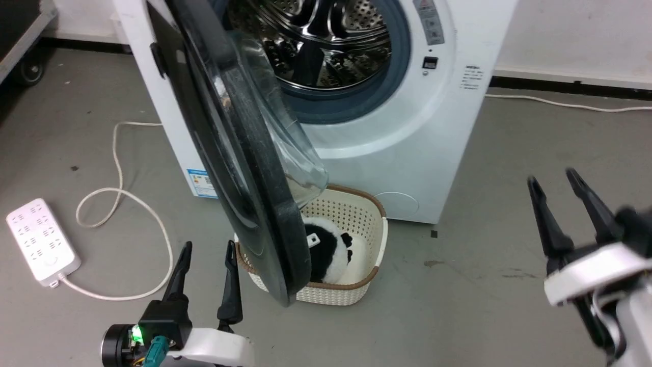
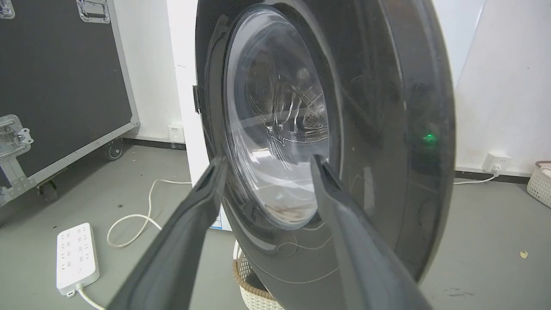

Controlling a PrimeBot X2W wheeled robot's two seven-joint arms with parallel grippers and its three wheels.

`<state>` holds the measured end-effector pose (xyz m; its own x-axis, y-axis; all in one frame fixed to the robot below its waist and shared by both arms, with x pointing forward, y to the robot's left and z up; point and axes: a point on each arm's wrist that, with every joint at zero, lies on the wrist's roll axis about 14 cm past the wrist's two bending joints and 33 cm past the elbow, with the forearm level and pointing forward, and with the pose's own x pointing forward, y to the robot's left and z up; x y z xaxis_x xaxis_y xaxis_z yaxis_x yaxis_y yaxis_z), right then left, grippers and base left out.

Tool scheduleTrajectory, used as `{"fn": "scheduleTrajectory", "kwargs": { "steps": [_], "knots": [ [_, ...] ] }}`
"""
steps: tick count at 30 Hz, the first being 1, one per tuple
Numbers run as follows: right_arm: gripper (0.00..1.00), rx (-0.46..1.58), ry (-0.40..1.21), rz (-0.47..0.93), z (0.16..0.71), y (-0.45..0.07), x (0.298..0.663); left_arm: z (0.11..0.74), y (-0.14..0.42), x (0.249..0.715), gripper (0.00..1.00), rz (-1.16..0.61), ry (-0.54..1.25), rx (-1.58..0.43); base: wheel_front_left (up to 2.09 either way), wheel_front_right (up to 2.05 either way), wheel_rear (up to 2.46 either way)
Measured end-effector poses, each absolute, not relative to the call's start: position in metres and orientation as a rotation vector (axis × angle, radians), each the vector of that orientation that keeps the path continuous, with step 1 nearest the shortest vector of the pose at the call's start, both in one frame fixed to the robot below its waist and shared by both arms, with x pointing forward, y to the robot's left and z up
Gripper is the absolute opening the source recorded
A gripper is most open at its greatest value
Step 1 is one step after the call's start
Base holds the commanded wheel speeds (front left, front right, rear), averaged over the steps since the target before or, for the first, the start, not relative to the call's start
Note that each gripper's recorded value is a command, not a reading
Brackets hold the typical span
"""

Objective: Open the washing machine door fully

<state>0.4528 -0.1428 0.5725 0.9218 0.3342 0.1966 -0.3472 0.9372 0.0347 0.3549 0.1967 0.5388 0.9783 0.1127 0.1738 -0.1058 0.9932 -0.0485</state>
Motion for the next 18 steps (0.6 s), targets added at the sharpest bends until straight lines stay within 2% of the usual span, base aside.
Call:
{"fn": "scheduleTrajectory", "kwargs": {
  "steps": [2,5,10,18],
  "knots": [
    [1.00,0.060,-0.201,0.319,0.571,-0.149,0.446,0.538,0.194,0.356,1.00,0.100,-0.175,-0.039,0.00,0.00,0.00],
    [1.00,0.070,-0.212,0.231,0.557,-0.156,0.416,0.535,0.192,0.359,1.00,0.085,-0.165,-0.039,0.00,0.00,0.00],
    [1.00,0.078,-0.175,0.177,0.537,-0.152,0.386,0.527,0.190,0.362,1.00,0.070,-0.142,-0.036,0.00,0.00,0.00],
    [1.00,0.090,-0.126,0.161,0.521,-0.150,0.373,0.510,0.185,0.365,1.00,0.048,-0.088,-0.038,0.00,0.00,0.00]
  ]
}}
